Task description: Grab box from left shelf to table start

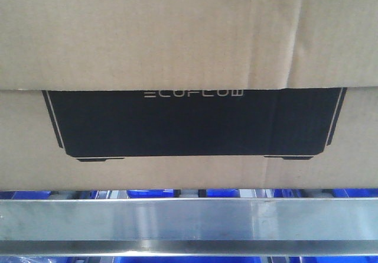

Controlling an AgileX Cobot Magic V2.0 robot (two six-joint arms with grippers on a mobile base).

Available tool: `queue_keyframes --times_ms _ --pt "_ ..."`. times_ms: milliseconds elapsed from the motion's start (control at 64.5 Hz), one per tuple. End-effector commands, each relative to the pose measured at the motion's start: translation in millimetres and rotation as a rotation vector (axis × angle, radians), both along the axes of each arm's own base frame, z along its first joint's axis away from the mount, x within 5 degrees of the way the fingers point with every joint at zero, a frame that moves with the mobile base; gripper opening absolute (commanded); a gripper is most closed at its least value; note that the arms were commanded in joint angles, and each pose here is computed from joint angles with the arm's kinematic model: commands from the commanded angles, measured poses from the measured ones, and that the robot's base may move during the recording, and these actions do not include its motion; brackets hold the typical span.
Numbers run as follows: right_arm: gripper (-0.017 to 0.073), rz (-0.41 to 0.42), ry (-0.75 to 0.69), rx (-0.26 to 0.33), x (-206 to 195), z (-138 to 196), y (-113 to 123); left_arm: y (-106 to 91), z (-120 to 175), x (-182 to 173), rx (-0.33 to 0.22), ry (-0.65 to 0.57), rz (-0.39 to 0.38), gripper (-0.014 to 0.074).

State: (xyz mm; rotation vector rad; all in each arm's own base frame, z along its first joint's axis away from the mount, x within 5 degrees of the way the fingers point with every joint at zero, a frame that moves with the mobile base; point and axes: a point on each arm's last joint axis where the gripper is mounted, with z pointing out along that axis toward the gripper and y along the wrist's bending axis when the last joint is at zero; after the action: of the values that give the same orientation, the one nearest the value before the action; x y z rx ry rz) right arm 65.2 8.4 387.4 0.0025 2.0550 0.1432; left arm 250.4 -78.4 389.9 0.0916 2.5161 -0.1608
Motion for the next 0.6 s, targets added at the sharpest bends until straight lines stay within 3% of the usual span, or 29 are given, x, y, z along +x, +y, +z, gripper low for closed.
queue_keyframes --times_ms 0,310,589 --pt "0.0442 -0.005 -0.094 0.011 4 28 0 -1.6 19 -4 -0.050 -0.091 -0.002 -0.0104" --pt "0.0454 -0.019 0.045 0.061 49 63 4 -1.6 19 -4 -0.050 -0.091 -0.002 -0.0104" --pt "0.0454 -0.033 0.161 0.073 102 65 7 -1.6 19 -4 -0.050 -0.091 -0.002 -0.0104"
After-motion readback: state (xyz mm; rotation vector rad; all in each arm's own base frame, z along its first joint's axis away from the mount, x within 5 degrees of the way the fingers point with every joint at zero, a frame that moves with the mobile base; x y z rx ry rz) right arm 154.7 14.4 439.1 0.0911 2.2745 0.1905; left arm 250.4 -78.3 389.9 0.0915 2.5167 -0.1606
